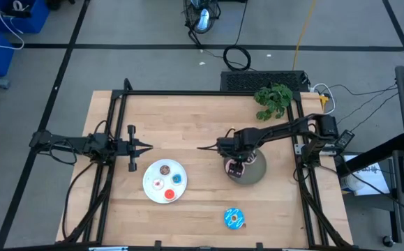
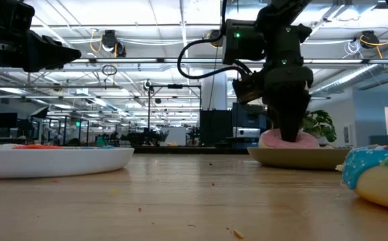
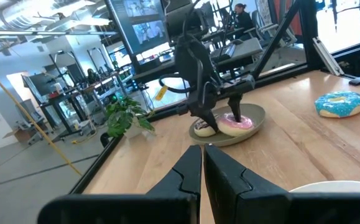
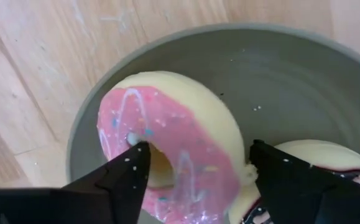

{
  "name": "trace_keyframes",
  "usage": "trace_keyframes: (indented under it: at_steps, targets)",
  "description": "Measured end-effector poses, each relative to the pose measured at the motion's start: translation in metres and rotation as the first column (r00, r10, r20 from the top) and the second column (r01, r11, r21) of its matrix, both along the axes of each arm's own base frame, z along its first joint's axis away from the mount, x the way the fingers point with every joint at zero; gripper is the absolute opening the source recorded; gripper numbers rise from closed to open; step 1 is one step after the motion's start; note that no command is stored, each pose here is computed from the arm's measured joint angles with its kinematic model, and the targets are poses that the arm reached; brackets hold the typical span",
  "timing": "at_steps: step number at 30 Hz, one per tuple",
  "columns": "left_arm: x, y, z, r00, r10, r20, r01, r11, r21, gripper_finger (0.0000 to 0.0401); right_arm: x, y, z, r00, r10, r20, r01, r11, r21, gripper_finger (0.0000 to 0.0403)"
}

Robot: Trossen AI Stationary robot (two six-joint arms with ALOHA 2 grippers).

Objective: Pick & Place donuts
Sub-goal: Put the big pink donut on the gray plate, then put the big blue donut on the gray plate

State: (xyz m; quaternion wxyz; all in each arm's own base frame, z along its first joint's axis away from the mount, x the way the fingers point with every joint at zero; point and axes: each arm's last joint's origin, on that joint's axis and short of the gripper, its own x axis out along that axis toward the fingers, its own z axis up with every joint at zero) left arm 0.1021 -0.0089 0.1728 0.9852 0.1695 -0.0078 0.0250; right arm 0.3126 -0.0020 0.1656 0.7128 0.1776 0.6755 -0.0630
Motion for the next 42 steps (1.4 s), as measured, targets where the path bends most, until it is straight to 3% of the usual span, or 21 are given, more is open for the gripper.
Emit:
trace_keyframes:
  at_steps: [7,15,17,24,28,33,37,42]
  targets:
    - [0.0,0.0,0.0,1.0,0.0,0.003,0.0,1.0,0.0,0.0026,-0.006,-0.006,0.014,1.0,-0.018,0.022,0.018,1.0,0.0,0.03]
    - [0.0,0.0,0.0,1.0,0.0,0.001,0.0,1.0,0.0,0.0026,-0.018,-0.006,0.053,0.984,-0.074,0.162,0.072,0.997,0.014,0.0296]
    - [0.0,0.0,0.0,1.0,0.0,0.002,0.0,1.0,0.0,0.0026,-0.022,0.0,0.065,0.973,-0.101,0.207,0.097,0.995,0.03,0.0292]
    - [0.0,0.0,0.001,1.0,0.0,0.006,0.0,1.0,-0.001,0.0026,-0.026,0.056,0.097,0.89,0.036,0.455,-0.061,0.997,0.04,0.0277]
    - [0.0,0.0,0.001,1.0,-0.001,0.007,0.001,1.0,-0.002,0.0026,-0.03,0.08,0.108,0.883,0.039,0.468,-0.075,0.996,0.057,0.0258]
    - [0.0,0.0,0.001,1.0,-0.001,0.008,0.001,1.0,-0.008,0.0026,-0.038,0.103,0.119,0.909,0.099,0.406,-0.094,0.995,-0.032,0.0223]
    - [0.0,0.0,0.001,1.0,0.0,0.008,0.0,1.0,-0.008,0.0026,-0.036,0.119,0.126,0.911,0.162,0.38,-0.136,0.986,-0.094,0.018]
    - [0.0,0.0,0.001,1.0,0.0,0.006,0.0,1.0,-0.005,0.0026,-0.034,0.126,0.126,0.91,0.192,0.368,-0.169,0.981,-0.092,0.0116]
